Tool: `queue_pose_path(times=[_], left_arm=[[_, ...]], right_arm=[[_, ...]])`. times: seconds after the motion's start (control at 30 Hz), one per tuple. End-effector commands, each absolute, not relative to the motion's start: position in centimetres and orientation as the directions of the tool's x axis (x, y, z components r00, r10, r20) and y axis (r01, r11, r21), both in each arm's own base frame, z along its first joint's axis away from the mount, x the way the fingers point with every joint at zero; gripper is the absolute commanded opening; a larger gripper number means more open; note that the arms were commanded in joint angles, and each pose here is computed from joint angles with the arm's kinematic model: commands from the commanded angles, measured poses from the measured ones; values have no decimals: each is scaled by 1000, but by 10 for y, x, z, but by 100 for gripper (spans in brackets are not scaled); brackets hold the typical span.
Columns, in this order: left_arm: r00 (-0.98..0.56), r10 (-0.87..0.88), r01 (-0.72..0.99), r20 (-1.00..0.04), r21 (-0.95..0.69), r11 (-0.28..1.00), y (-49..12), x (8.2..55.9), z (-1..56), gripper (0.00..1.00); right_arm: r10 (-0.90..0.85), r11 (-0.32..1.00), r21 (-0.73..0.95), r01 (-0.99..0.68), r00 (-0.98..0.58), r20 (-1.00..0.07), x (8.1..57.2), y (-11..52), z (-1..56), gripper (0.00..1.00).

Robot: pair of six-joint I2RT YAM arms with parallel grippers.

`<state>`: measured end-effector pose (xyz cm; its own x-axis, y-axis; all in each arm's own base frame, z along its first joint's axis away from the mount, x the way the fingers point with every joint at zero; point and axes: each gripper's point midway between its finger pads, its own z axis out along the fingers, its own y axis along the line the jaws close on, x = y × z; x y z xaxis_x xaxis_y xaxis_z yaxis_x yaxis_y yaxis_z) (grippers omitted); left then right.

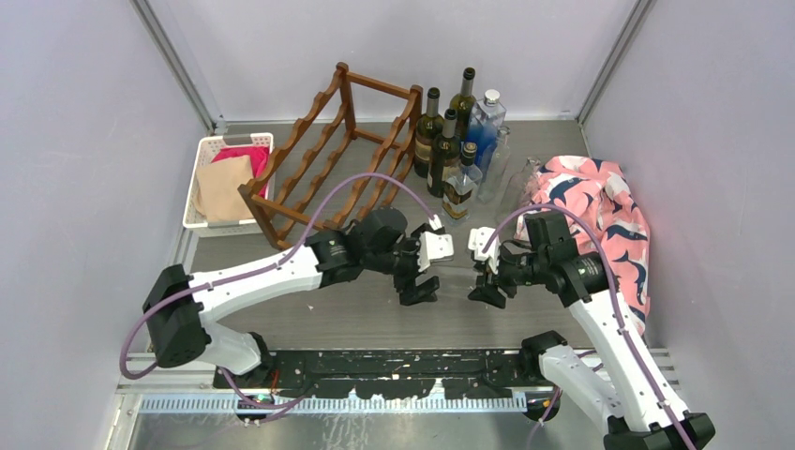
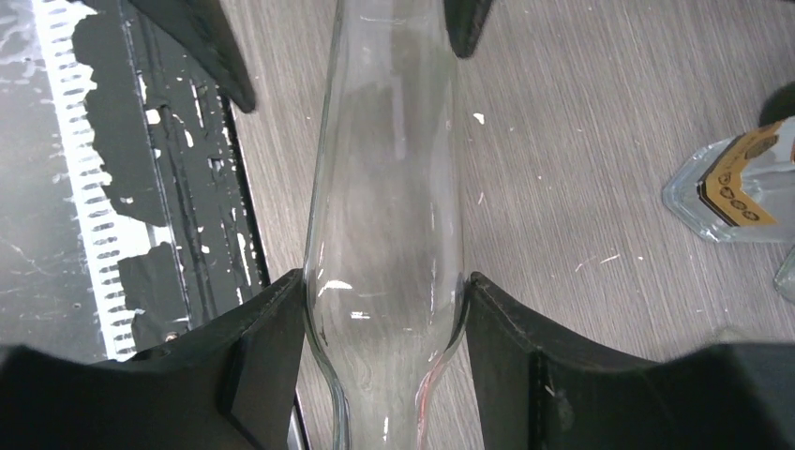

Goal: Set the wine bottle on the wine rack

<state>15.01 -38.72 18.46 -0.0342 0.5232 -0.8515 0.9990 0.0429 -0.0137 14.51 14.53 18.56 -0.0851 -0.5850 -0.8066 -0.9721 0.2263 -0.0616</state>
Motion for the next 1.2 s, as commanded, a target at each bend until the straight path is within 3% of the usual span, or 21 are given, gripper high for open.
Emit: queue_pose_path(times=[0.0,0.27,0.47,0.67,0.9,1.17], left_arm=[[-29,497,998,-867,5,67,-379,149,208,82],[-62,460,994,-886,-12,112,-356,140,261,83],[-186,290,945,-939,-91,313,-346,170,348,83],[-174,188,854,-967,-53,517,-324,216,410,82],[-156,194,725,-968,21,689,-292,249,417,81],[-140,167,663,-976,33,748,-270,264,416,81]], right_arm=[[-516,279,-113,-954,-49,-855,161,154,205,1],[-487,317,-99,-943,-72,-871,165,155,203,1],[-423,400,-92,-912,-95,-901,184,160,197,1],[-374,463,-140,-876,-50,-926,218,172,196,1],[-329,471,-158,-868,-7,-944,238,206,192,1],[-288,515,-153,-843,-3,-958,253,235,182,1]])
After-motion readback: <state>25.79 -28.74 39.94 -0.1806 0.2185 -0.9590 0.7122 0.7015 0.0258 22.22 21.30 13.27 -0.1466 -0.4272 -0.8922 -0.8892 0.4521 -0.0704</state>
